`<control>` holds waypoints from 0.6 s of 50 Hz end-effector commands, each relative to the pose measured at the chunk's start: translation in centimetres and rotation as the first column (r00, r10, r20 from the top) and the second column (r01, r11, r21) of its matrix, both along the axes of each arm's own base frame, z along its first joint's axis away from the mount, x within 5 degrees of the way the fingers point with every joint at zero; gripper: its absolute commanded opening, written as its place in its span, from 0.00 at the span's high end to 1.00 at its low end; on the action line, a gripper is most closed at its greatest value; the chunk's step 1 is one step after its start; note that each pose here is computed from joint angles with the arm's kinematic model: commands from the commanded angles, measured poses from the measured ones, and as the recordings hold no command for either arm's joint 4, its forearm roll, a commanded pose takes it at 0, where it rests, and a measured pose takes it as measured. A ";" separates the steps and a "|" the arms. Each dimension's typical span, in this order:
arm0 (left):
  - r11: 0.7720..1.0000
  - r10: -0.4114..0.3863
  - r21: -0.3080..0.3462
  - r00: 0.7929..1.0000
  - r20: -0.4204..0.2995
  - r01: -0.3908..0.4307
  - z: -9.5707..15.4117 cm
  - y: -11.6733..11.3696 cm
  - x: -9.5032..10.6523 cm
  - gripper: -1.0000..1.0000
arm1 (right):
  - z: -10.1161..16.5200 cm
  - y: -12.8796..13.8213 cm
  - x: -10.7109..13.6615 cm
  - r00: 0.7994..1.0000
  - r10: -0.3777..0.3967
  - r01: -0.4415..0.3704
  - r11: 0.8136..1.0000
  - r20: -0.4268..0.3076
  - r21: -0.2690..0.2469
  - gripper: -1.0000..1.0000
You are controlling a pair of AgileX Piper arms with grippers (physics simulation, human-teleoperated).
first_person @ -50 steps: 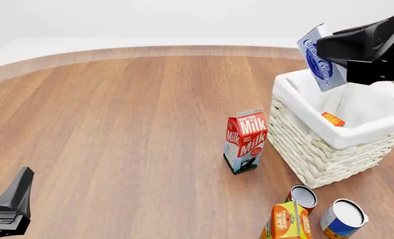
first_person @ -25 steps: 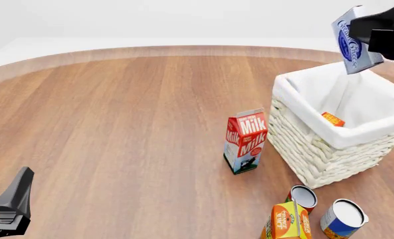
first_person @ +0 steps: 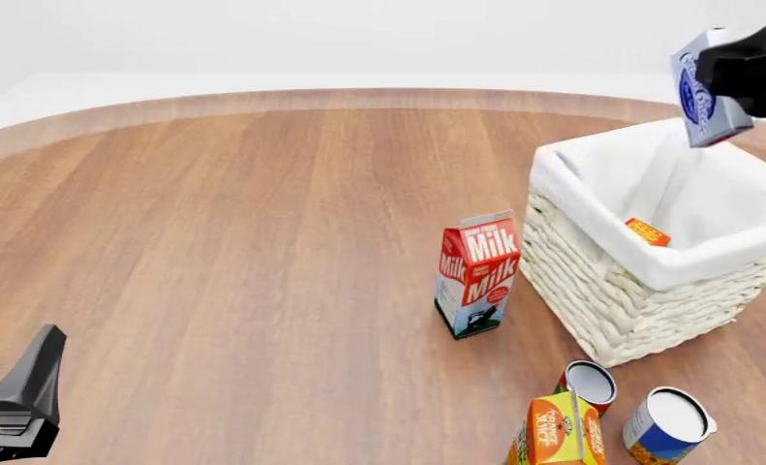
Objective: Pick up the cream cheese box and the butter, and put them in the basket.
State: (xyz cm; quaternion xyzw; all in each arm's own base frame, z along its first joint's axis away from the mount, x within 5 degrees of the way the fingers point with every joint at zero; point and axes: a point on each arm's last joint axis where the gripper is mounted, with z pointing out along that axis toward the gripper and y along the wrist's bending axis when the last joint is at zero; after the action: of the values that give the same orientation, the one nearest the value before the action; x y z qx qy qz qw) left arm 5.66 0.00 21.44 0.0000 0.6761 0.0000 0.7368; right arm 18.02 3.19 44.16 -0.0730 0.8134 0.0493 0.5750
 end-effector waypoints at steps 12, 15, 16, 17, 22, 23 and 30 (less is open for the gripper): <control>1.000 0.000 0.000 1.000 0.000 0.000 0.0 0.0 0.0 0.00 | -0.2 -1.3 1.5 0.997 -0.083 0.083 0.996 -0.004 0.014 1.00; 1.000 0.000 0.000 1.000 0.000 0.000 0.0 0.0 0.0 0.00 | 0.0 -1.5 1.5 0.996 -0.094 0.094 0.995 -0.001 0.017 1.00; 1.000 0.000 0.000 1.000 0.000 0.000 0.0 0.0 0.0 0.00 | 0.0 -1.5 1.4 0.995 -0.095 0.095 0.995 -0.001 0.019 1.00; 1.000 0.000 0.000 1.000 0.000 0.000 0.0 0.0 0.0 0.00 | 0.1 -1.5 1.4 0.995 -0.097 0.097 0.995 -0.001 0.019 1.00; 1.000 0.000 0.000 1.000 0.000 0.000 0.0 0.0 0.0 0.00 | -0.9 -1.9 2.0 0.993 -0.121 0.121 0.992 -0.007 0.023 1.00; 1.000 0.000 0.000 1.000 0.000 0.000 0.0 0.0 0.0 0.00 | -1.2 -2.0 2.1 0.992 -0.127 0.127 0.992 -0.009 0.026 1.00; 1.000 0.000 0.000 1.000 0.000 0.000 0.0 0.0 0.0 0.00 | -1.4 -2.4 2.4 0.989 -0.146 0.146 0.989 -0.011 0.029 1.00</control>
State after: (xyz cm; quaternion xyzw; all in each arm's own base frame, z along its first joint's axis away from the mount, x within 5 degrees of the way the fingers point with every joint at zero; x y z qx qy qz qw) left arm 5.66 0.00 21.44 0.0000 0.6761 0.0000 0.7368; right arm 20.02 1.40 43.05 -0.0227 0.8206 0.0241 0.5705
